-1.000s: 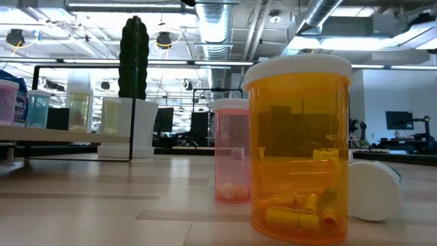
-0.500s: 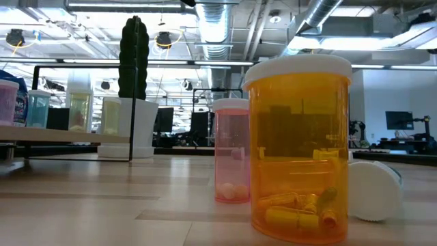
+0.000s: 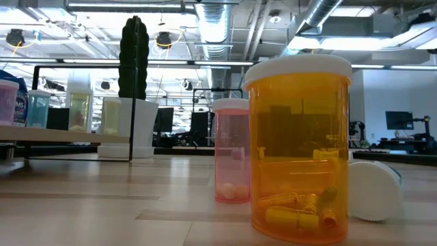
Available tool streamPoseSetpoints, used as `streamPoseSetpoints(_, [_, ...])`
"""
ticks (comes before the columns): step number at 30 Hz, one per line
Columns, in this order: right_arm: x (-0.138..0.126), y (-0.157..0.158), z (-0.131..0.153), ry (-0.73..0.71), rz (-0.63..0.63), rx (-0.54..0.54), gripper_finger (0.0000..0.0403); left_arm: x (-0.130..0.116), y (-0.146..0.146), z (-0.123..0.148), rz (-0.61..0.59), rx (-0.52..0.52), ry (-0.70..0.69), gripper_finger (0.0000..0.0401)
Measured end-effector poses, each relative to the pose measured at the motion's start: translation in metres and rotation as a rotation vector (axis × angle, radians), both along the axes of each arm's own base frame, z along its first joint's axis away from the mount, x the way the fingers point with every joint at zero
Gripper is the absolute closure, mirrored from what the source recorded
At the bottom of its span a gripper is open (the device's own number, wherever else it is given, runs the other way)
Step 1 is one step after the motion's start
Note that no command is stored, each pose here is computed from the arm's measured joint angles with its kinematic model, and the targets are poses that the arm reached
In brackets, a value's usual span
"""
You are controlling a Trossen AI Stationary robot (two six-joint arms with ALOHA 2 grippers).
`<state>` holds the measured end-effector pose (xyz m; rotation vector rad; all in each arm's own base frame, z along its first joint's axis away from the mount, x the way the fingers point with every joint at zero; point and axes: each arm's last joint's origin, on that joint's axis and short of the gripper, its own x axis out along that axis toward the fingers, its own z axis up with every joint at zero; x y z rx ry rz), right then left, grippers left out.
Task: Pick and place medicine bottles onto shelf by color
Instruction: Put the white pill bottle on the shelf
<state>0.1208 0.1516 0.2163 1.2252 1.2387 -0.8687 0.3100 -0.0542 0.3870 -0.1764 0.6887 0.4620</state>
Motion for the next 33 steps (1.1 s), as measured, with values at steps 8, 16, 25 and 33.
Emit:
streamPoseSetpoints(8, [0.023, -0.012, 0.027, -0.08, 0.103, 0.001, 0.0208, 0.006, -0.005, 0.005, -0.129, -0.005, -0.045, 0.0216])
streamPoseSetpoints(16, [0.052, -0.034, 0.044, -0.18, 0.177, -0.029, 0.0233, 0.006, -0.014, 0.001, -0.225, -0.016, -0.022, 0.0216])
streamPoseSetpoints(25, [0.087, -0.068, 0.085, -0.397, 0.286, -0.115, 0.0203, 0.02, -0.033, -0.023, -0.414, -0.007, -0.113, 0.0216])
streamPoseSetpoints(33, [0.1, -0.089, 0.144, -0.621, 0.394, -0.212, 0.0221, 0.037, -0.037, -0.019, -0.58, 0.007, -0.419, 0.0215])
